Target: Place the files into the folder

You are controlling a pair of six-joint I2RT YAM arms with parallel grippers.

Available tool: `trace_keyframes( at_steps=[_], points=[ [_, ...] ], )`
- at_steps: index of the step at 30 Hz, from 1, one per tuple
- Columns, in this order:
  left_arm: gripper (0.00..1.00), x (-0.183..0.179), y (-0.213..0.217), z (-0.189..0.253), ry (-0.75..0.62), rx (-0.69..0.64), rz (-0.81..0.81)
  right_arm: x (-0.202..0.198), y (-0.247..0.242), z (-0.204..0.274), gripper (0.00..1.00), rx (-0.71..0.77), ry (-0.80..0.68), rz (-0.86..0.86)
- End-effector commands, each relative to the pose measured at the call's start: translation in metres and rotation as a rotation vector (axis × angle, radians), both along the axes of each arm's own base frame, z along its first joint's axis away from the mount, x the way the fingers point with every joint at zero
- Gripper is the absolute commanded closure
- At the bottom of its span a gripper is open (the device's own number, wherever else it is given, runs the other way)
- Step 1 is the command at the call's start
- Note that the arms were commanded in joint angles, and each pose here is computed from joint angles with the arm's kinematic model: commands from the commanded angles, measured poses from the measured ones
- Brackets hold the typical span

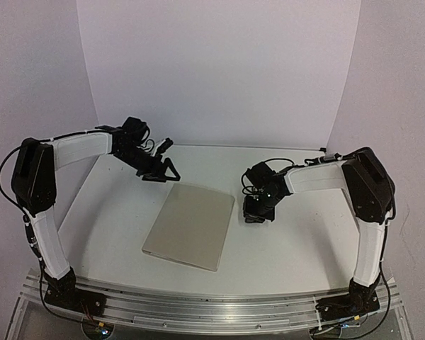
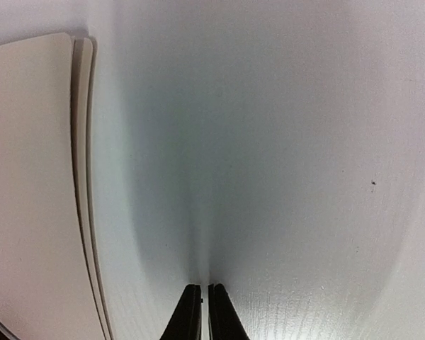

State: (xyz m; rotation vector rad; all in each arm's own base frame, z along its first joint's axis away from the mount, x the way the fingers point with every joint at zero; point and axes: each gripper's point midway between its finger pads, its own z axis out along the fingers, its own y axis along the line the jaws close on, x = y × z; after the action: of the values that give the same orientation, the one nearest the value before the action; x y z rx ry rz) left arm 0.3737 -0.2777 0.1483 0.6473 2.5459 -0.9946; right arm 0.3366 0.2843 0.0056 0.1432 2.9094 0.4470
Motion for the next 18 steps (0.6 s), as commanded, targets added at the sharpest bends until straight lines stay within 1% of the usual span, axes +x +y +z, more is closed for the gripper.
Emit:
trace_keyframes(
  at_steps=[1, 3, 8, 10, 13, 15, 17, 18],
  points=[
    [0.42, -0.019, 0.061, -0.056, 0.053, 0.232, 0.080, -0.011, 0.007, -0.003, 0.93, -0.038, 0.033, 0.034],
    [0.50, -0.023, 0.072, -0.066, 0.043, 0.256, 0.100, -0.008, 0.013, -0.013, 0.93, -0.043, 0.047, 0.043],
    [0.63, -0.033, 0.093, -0.090, 0.047, 0.325, 0.139, 0.011, 0.023, -0.026, 0.93, -0.067, 0.027, 0.045],
    [0.64, -0.043, 0.100, -0.103, 0.060, 0.352, 0.138, 0.020, 0.025, -0.027, 0.94, -0.079, 0.005, 0.039],
    [0.64, -0.060, 0.104, -0.117, 0.090, 0.355, 0.126, 0.031, 0.029, -0.030, 0.94, -0.086, -0.014, 0.038],
    [0.66, -0.063, 0.099, -0.120, 0.090, 0.342, 0.092, 0.036, 0.032, -0.030, 0.94, -0.087, -0.023, 0.041],
    [0.66, -0.067, 0.087, -0.121, 0.104, 0.300, 0.047, 0.040, 0.034, -0.032, 0.94, -0.088, -0.029, 0.041],
    [0.66, -0.070, 0.084, -0.127, 0.123, 0.309, 0.031, 0.042, 0.035, -0.031, 0.94, -0.085, -0.032, 0.042]
  ],
)
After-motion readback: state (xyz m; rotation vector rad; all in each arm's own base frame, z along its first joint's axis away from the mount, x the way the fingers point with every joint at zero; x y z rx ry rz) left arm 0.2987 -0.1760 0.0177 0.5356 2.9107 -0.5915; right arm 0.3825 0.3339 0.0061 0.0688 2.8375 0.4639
